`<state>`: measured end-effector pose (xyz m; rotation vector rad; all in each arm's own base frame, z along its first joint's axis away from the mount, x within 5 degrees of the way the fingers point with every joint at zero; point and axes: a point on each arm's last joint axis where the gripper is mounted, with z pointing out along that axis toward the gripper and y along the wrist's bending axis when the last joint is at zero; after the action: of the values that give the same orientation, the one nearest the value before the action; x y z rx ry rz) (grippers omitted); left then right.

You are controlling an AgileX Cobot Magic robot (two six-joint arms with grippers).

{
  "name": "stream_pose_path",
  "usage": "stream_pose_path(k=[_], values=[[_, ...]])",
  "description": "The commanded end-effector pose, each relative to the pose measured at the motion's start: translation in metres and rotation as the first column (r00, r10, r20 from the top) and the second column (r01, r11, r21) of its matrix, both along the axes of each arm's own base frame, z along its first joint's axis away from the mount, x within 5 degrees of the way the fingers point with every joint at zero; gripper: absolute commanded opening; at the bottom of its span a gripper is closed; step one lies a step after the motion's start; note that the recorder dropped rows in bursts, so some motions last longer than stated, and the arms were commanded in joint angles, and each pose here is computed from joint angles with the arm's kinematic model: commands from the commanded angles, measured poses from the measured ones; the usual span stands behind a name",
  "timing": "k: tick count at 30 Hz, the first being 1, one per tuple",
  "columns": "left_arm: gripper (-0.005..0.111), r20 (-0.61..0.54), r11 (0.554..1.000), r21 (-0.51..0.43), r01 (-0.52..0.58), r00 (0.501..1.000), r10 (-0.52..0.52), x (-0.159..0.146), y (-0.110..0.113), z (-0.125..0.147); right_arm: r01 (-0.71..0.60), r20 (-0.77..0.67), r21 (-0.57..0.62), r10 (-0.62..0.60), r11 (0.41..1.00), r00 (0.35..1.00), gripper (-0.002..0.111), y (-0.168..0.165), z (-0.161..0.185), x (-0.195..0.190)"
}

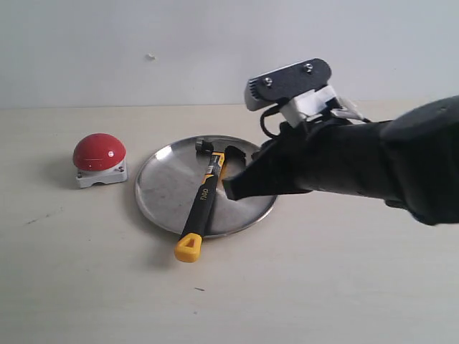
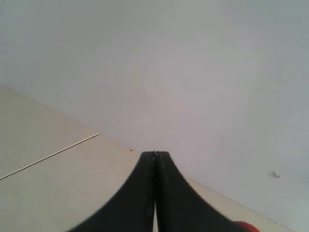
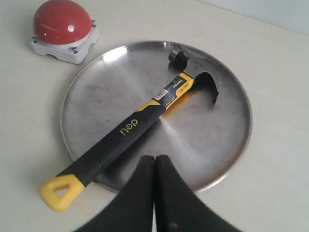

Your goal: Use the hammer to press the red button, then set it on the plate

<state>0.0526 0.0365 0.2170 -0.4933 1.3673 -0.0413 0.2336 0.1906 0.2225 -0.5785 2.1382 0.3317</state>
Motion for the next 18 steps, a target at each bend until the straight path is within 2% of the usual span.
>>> stream_pose_path(k=[1, 7, 18], values=[[0.000, 0.002, 1.000, 0.007, 0.001, 1.000, -0.001, 0.000, 0.000, -0.001, -0.052, 0.059, -0.015, 0.053, 0.999, 0.997, 0.000, -0.024, 0.010, -0.028], [0.000, 0.002, 1.000, 0.007, 0.006, 1.000, -0.006, 0.000, -0.001, -0.001, -0.039, 0.104, 0.078, 0.031, 0.996, 0.994, 0.000, -0.051, 0.026, -0.060], [0.000, 0.002, 1.000, 0.007, 0.006, 1.000, -0.006, 0.000, -0.001, -0.001, -0.046, 0.184, 0.148, 0.018, 0.988, 0.983, 0.000, -0.062, 0.049, -0.073]])
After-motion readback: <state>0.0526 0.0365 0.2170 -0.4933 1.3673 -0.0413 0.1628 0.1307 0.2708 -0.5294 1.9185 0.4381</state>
